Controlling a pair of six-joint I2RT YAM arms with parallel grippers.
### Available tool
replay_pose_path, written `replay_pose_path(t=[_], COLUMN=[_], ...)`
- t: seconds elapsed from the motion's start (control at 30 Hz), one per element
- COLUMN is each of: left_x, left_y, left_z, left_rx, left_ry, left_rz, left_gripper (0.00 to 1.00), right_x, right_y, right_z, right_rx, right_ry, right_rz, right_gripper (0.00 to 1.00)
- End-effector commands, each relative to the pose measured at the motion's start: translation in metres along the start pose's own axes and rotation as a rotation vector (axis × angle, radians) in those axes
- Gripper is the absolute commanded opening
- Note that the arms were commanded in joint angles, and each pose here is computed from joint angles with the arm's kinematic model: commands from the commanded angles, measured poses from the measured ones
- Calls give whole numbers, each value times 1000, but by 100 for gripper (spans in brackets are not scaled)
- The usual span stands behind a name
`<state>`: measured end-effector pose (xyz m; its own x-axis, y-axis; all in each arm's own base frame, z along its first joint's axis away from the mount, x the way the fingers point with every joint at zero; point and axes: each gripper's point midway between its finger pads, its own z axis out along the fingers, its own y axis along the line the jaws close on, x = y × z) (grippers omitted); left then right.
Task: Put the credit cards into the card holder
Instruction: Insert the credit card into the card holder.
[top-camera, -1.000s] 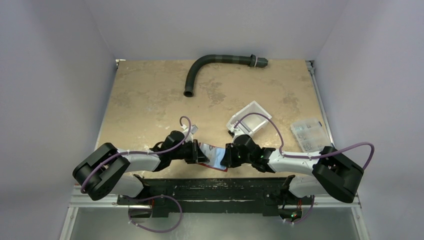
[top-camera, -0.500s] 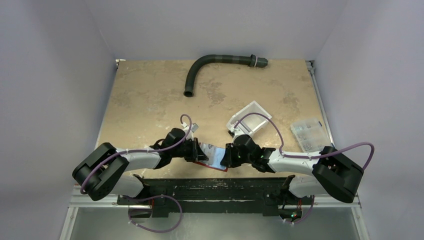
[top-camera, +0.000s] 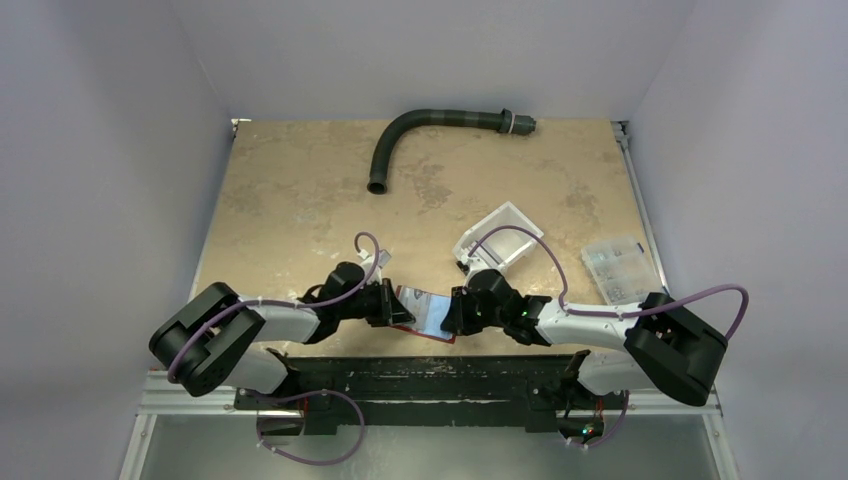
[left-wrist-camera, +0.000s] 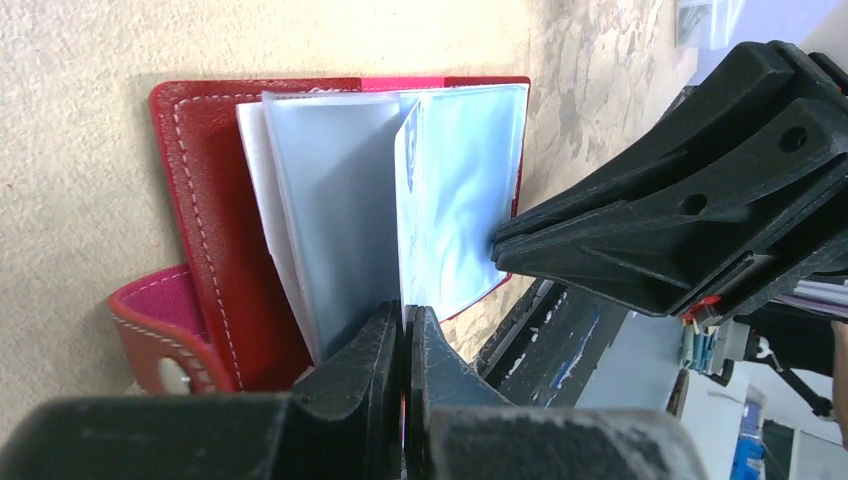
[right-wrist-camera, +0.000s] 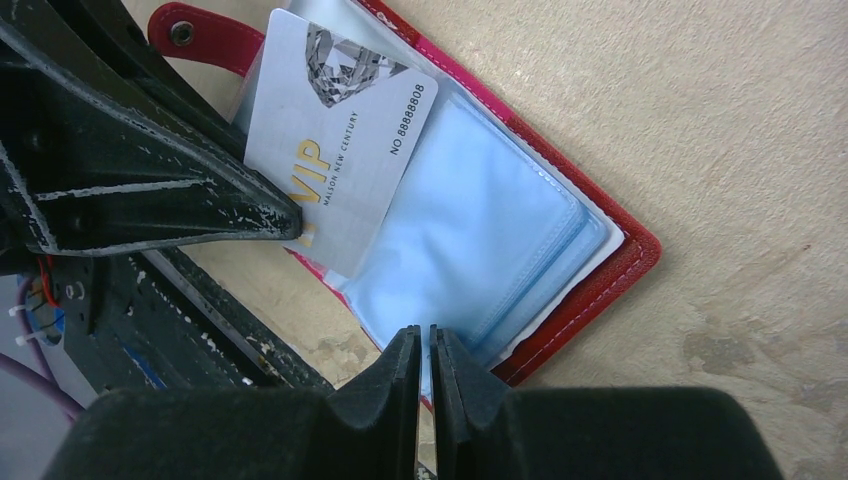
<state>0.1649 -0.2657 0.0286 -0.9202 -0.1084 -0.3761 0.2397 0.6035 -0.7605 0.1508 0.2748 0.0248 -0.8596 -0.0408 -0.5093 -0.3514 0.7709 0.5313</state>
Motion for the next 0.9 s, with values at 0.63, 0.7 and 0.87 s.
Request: replay_pose_path(t=[0.63,0.7,0.87], left_x=[24,23,18], left_y=[-3,-3,-1], left_z=[0,2,6], left_rx=[90,94,94], left_ry=[64,67,75], left_rz=[-165,-160,-144], left_gripper=[0,0,0], right_x=[9,10,10], right_y=[-12,-12,-12], right_z=[0,0,0], right_rx=[42,42,41], right_ry=[24,24,25], right_rz=[0,-1,-1], right_gripper=[16,16,16])
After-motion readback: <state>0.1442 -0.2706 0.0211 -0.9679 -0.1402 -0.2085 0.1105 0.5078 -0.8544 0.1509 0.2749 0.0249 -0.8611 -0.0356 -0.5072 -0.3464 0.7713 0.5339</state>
